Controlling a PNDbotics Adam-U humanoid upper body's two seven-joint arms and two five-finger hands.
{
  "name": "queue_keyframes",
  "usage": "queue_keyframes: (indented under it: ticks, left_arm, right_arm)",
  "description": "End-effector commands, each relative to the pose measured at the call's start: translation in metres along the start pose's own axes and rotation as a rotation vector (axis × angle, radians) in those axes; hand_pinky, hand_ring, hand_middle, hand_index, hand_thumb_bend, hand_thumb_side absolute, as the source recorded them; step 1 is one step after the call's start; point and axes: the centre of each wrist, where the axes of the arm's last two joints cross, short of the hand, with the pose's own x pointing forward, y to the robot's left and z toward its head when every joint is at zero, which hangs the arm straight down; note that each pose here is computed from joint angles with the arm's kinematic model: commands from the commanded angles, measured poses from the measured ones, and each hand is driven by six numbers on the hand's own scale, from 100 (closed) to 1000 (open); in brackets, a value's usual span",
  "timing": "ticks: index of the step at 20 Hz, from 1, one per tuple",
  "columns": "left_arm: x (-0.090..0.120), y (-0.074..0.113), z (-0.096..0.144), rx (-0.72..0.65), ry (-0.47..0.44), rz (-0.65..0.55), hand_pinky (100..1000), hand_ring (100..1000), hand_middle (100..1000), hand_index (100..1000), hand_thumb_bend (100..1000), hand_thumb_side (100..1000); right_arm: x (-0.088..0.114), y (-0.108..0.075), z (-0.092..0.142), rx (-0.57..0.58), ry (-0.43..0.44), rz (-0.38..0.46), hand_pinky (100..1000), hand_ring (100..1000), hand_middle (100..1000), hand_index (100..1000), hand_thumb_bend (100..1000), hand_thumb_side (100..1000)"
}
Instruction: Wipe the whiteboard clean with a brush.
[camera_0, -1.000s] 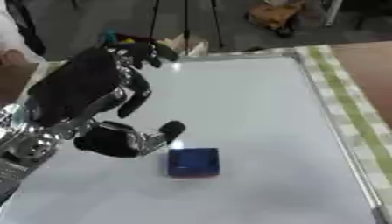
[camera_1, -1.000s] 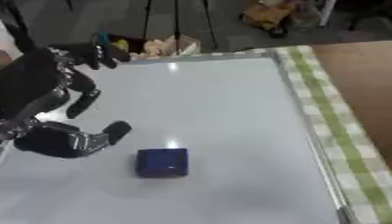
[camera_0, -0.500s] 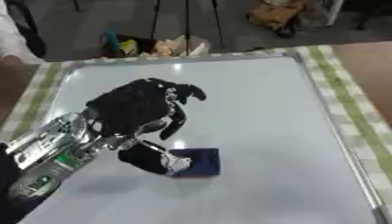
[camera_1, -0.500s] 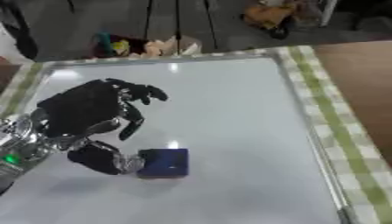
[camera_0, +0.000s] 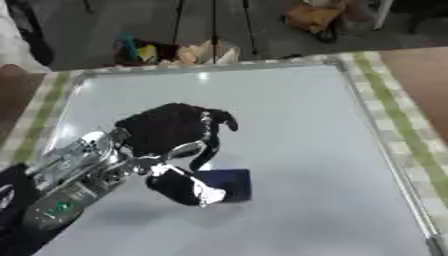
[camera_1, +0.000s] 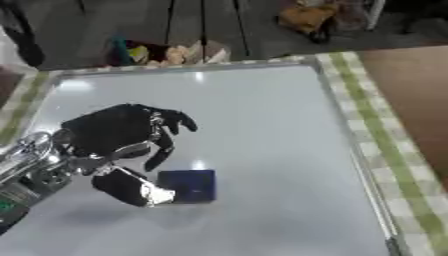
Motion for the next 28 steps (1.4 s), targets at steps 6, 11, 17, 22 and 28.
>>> queue_keyframes:
  ticks: [6, 11, 17, 22, 28]
  left_arm:
    - [0.004, 0.019, 0.007, -0.083, 0.002, 0.046, 626, 712, 744, 336, 408, 738]
    - [0.007, 0.024, 0.010, -0.142, -0.007, 0.058, 622, 708, 749, 326, 399, 697]
    - [0.006, 0.032, 0.014, -0.204, 0.017, 0.070, 610, 696, 735, 315, 379, 673]
    - [0.006, 0.041, 0.019, -0.245, 0.040, 0.060, 608, 694, 748, 307, 349, 635]
    - [0.007, 0.051, 0.026, -0.280, 0.075, 0.035, 606, 692, 760, 300, 338, 611]
  right_arm:
    - [0.003, 0.001, -0.006, -0.003, -0.029, -0.014, 711, 689, 576, 766, 100, 780]
    - [0.004, 0.002, -0.006, -0.006, -0.029, -0.015, 711, 689, 574, 766, 100, 780]
    - [0.004, 0.004, -0.005, -0.009, -0.024, -0.013, 712, 688, 572, 767, 100, 780]
    - [0.004, 0.004, -0.004, -0.010, -0.021, -0.011, 713, 688, 570, 768, 100, 782]
    - [0.004, 0.005, -0.003, -0.011, -0.019, -0.010, 713, 688, 569, 768, 100, 783]
